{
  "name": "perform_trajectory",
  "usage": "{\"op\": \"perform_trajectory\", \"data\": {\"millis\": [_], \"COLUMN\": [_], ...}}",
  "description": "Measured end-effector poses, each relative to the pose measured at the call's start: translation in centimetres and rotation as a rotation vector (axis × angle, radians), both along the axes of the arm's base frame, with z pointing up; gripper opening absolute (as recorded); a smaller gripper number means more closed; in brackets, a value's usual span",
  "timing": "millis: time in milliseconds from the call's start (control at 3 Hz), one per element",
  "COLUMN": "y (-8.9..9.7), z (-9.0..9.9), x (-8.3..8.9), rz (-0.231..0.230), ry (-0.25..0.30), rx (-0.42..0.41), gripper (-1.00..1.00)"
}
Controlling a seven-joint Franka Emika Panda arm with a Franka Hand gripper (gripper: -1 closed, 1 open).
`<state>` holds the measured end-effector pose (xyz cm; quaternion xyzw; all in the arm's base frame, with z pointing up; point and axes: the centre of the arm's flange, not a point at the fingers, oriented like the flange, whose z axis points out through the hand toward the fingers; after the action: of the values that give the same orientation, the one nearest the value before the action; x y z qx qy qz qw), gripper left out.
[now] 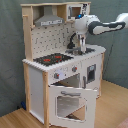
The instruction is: Play with the kitchen
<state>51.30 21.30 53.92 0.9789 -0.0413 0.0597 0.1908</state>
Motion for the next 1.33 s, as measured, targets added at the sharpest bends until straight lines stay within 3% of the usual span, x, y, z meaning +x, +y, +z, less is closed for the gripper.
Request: {"op": "perform_trajectory", "data": {"millis": [667,1000,1333], "y": [1.6,1.3,1.1], "z": [-0.6,-1.6,-4.1], "x": [2.6,4.0,5.2], "rz": [0.103,0.165,0.217], "ry": [-0.051,-0.040,0.020], "rx": [0.050,0.074,0.124], "gripper": [1.00,1.00,1.00]}}
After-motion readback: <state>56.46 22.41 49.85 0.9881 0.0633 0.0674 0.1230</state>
